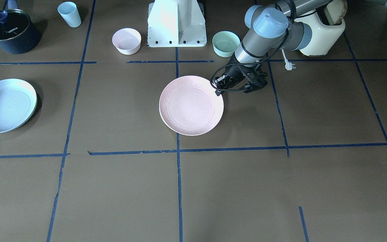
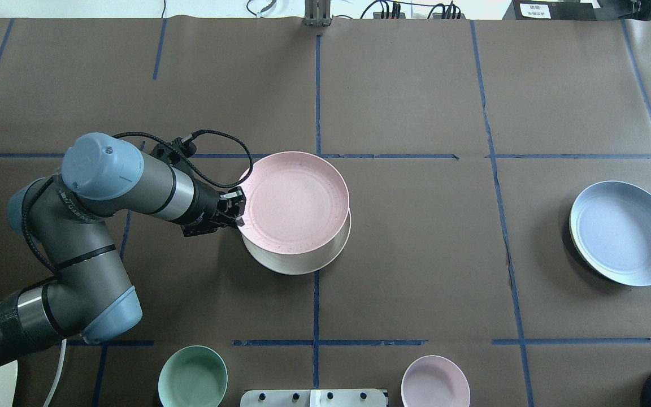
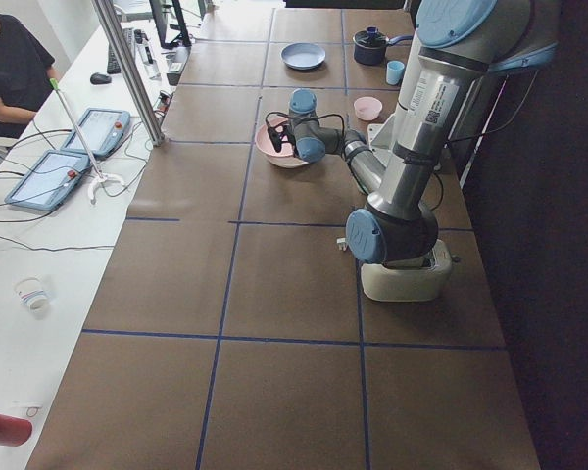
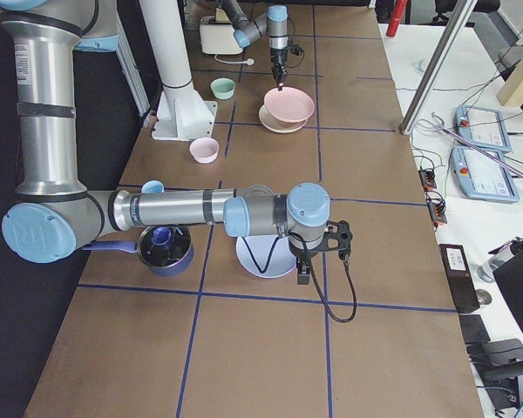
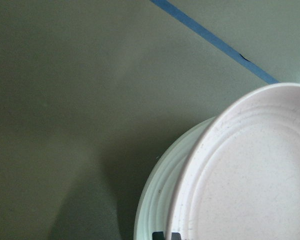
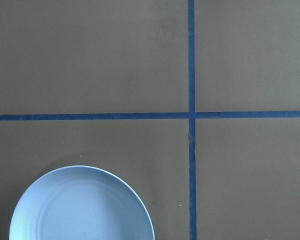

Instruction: Stack three plates with pink and blue

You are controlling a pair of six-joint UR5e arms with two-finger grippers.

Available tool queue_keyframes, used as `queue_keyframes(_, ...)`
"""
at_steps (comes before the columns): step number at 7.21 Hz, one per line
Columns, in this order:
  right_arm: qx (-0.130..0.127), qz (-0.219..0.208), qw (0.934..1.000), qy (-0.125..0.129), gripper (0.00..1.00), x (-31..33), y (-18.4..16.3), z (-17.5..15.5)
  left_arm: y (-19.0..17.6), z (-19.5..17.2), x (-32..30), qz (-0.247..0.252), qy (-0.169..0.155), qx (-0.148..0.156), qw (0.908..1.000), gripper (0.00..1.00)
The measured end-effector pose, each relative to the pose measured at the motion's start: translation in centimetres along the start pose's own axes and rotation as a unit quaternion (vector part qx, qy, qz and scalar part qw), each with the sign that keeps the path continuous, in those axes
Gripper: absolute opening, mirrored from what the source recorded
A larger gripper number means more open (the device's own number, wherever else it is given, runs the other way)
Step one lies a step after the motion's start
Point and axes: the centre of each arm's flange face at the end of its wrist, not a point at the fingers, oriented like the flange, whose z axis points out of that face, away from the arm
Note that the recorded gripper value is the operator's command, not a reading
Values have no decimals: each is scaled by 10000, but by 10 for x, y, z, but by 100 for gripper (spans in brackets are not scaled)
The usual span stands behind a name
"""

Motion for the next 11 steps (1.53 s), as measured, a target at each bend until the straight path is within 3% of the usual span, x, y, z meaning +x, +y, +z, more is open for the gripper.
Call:
queue_keyframes(5,164,238,9995,90,100,-15,62,78,-3,-26,5,-22,78,54,10000,100)
queue_keyframes(7,108,241,9996,93,100,-7,81,110,1,-55,11,-118,-164,76,9998,100)
queue_keyframes(10,285,340,9990,-105,98,-4,102,164,3,-81,8,63,-368,135,9992,100)
queue_keyframes(11,265,361,9990,-90,77,-8,105,175,2,-86,7,81,-363,155,9992,100)
